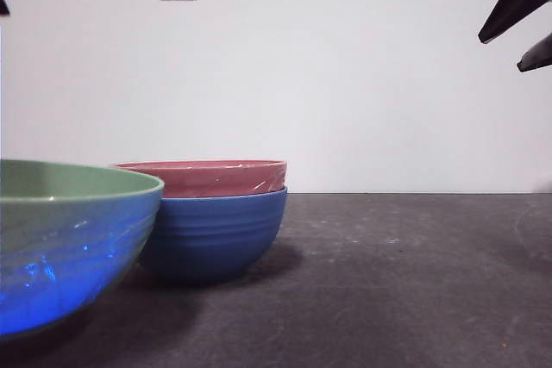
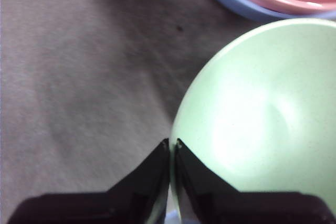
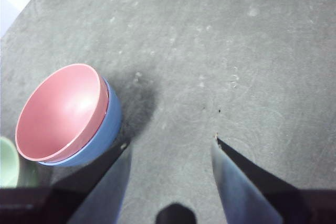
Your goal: Pick up the green bowl on the top,put the green bowl on the left,pick up the red bowl in the middle,put the red bowl on the right
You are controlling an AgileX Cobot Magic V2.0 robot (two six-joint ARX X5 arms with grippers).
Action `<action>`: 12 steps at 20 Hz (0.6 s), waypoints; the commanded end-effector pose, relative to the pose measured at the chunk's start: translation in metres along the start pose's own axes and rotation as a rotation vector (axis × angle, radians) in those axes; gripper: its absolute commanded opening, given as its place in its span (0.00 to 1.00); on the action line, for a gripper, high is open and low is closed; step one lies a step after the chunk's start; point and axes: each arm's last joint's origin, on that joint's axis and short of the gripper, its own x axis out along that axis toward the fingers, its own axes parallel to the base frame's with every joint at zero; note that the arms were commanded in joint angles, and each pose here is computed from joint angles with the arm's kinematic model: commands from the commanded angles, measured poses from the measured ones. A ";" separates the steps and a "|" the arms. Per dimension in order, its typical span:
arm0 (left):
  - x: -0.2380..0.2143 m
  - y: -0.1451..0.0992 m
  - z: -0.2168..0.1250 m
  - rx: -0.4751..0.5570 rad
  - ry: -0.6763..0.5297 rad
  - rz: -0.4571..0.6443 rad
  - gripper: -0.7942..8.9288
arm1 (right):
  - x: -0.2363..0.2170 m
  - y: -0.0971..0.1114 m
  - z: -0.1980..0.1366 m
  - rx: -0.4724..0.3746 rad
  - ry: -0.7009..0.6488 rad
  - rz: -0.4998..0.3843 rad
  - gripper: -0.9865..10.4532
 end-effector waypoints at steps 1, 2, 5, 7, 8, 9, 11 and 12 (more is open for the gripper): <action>0.008 0.007 0.001 0.000 0.000 0.007 0.07 | 0.000 0.001 0.002 -0.011 -0.007 0.000 0.30; 0.011 0.012 0.003 -0.004 0.009 0.018 0.07 | 0.000 0.001 0.002 -0.011 -0.007 0.001 0.30; 0.025 0.021 0.010 -0.024 0.045 0.020 0.07 | 0.000 0.001 0.002 -0.011 -0.006 0.006 0.30; 0.032 0.025 0.014 -0.041 0.049 0.024 0.07 | 0.000 0.001 0.001 -0.011 -0.006 0.008 0.31; 0.034 0.025 0.015 -0.045 0.050 0.025 0.08 | 0.000 0.001 0.001 -0.012 -0.005 0.009 0.31; 0.034 0.026 0.016 -0.046 0.049 0.028 0.09 | 0.000 0.002 0.001 -0.016 -0.003 0.015 0.32; 0.034 0.026 0.014 -0.046 0.063 0.030 0.22 | 0.002 0.006 0.001 -0.029 0.004 0.032 0.39; 0.034 0.026 0.012 -0.045 0.080 0.032 0.35 | 0.002 0.008 0.000 -0.035 0.008 0.041 0.42</action>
